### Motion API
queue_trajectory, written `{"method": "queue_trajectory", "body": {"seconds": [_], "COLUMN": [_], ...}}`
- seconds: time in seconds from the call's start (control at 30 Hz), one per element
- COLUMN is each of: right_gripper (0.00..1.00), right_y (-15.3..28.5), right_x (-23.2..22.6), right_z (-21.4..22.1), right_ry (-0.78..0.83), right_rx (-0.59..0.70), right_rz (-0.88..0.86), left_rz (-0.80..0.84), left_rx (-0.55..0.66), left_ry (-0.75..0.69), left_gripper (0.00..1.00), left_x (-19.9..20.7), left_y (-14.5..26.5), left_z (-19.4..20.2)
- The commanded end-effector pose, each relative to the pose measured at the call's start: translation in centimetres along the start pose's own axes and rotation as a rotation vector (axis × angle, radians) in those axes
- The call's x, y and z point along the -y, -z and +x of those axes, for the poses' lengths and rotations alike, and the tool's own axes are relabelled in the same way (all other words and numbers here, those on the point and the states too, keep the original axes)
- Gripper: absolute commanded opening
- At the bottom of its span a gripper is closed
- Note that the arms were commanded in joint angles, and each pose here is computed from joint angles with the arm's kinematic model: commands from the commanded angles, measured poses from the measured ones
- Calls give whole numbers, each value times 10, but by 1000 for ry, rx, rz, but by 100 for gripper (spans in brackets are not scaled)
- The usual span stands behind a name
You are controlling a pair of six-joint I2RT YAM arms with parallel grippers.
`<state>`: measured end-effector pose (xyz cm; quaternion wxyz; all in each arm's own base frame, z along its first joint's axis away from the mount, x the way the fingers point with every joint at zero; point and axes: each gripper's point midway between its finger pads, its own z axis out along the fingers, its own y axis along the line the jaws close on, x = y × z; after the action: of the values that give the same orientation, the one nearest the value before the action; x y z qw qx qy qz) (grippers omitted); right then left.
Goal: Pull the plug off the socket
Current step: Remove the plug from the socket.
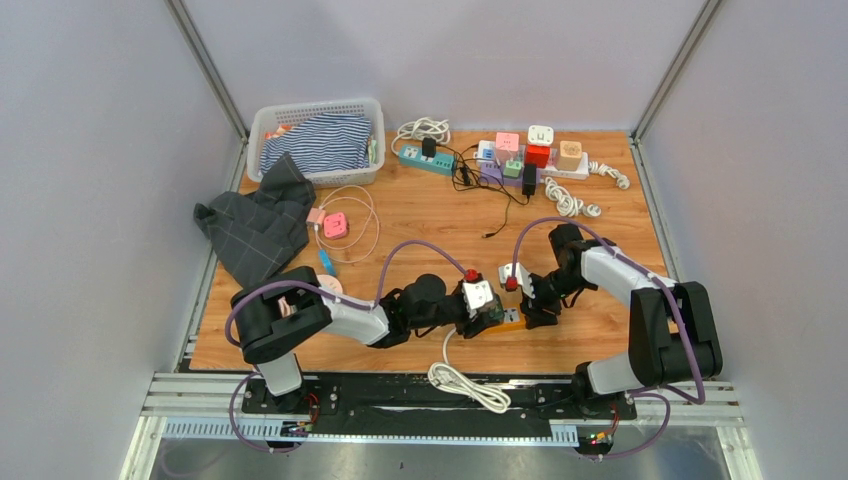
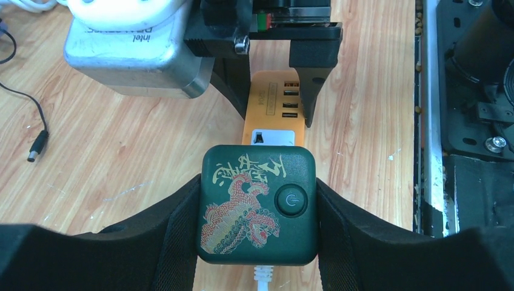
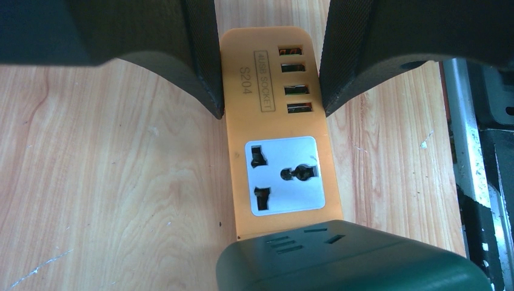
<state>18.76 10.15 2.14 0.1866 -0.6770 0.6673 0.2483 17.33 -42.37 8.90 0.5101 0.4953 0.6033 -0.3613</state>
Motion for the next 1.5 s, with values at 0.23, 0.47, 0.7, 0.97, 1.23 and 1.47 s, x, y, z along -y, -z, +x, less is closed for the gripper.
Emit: {"method": "queue_trajectory", "body": {"seconds": [0.23,0.47,0.7,0.97,1.23,1.47], "right_gripper": [0,0,0,0,0,0], "right_y": [2,2,2,2,1,1], "right_x": [-14,-14,-14,-15,-15,-15], "right_z": [40,39,39,39,39,39], "right_ry": [-119,-113,-114,-113,-112,-113], "right_rx": [-170,-162,-159,-161,-160,-161], "right_rz": [-14,-16,-18,-22,-22,-24], "left_rz": [-122,-53,-155,-172,-85,-165], "left_rx": [-35,-28,-73,-59,-21,-101], "left_ry": [-13,129,-35,8,215,-169], "left_gripper": [0,0,0,0,0,0], "left_x": [-16,-17,-26,-26,-35,-9], "left_y": [0,-3,0,0,7,1], "left_z": [-4,-4,1,-4,-10,-3]}}
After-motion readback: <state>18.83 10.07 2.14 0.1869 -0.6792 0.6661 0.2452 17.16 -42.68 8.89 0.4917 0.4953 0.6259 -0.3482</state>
